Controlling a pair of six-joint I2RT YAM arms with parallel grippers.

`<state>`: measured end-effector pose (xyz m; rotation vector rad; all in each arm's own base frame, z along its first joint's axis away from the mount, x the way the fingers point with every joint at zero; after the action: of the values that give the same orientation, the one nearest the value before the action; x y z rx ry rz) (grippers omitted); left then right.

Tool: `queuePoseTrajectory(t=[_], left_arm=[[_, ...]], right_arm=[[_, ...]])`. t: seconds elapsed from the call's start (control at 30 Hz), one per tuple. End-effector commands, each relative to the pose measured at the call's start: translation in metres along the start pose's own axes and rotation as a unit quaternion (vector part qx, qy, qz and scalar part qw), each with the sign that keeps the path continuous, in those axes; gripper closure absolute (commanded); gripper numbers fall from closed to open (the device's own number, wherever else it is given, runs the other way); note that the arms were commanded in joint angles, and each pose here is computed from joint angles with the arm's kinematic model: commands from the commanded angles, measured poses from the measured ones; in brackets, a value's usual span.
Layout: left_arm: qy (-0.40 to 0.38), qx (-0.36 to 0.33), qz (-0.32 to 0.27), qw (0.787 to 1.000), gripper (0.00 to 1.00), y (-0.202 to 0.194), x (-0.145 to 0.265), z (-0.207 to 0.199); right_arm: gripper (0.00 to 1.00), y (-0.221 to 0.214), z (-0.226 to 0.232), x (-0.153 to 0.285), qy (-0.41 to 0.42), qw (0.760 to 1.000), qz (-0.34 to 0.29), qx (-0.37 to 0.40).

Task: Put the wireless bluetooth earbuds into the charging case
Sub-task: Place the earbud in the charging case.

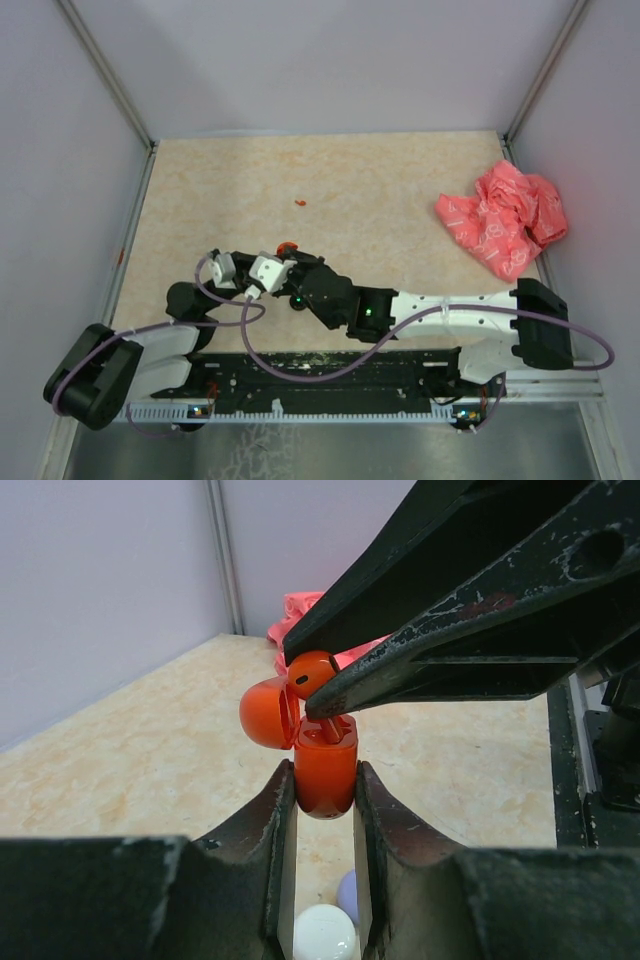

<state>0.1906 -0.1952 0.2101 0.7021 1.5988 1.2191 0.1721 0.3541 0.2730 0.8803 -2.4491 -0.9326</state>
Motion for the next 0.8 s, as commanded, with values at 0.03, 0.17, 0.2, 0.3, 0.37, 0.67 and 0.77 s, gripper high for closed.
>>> queuePoseTrajectory(t=[0.03, 0.17, 0.2, 0.3, 0.37, 0.67, 0.77], left_arm=[[0.012, -0.042, -0.073, 0.996, 1.0, 0.037, -0.005, 0.001], [0.028, -0.035, -0.065, 0.997, 1.0, 0.035, -0.005, 0.005], [0.031, -0.034, -0.065, 0.997, 1.0, 0.035, -0.005, 0.006], [0.035, -0.03, -0.065, 0.997, 1.0, 0.036, -0.005, 0.006], [0.037, -0.026, -0.067, 0.997, 1.0, 0.037, -0.005, 0.007], [0.054, -0.002, -0.068, 0.996, 1.0, 0.036, -0.006, 0.011], [0.048, -0.004, -0.068, 0.997, 1.0, 0.036, -0.007, 0.01]], right_arm=[[0.9, 0.015, 0.013, 0.007, 0.037, 0.999, -0.029, -0.001], [0.89, 0.021, 0.017, 0.009, 0.057, 0.998, -0.04, -0.01], [0.89, 0.022, 0.018, 0.009, 0.061, 0.997, -0.042, -0.012], [0.89, 0.024, 0.021, 0.009, 0.073, 0.996, -0.045, -0.015], [0.89, 0.026, 0.023, 0.009, 0.081, 0.995, -0.048, -0.018], [0.89, 0.03, 0.027, 0.009, 0.092, 0.994, -0.046, -0.043], [0.88, 0.031, 0.026, 0.007, 0.083, 0.994, -0.034, -0.063]])
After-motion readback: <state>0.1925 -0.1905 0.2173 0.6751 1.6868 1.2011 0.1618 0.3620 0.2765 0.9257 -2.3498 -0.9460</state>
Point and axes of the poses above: each gripper's point midway between its finger pads, its own x axis back along the fingers, its own z axis along the line the jaws close on, y = z × x, the point moved 4 cm from there along x, back along the fingers, and after that the axes turned 6 degrees about x, right-handed, at the moved point
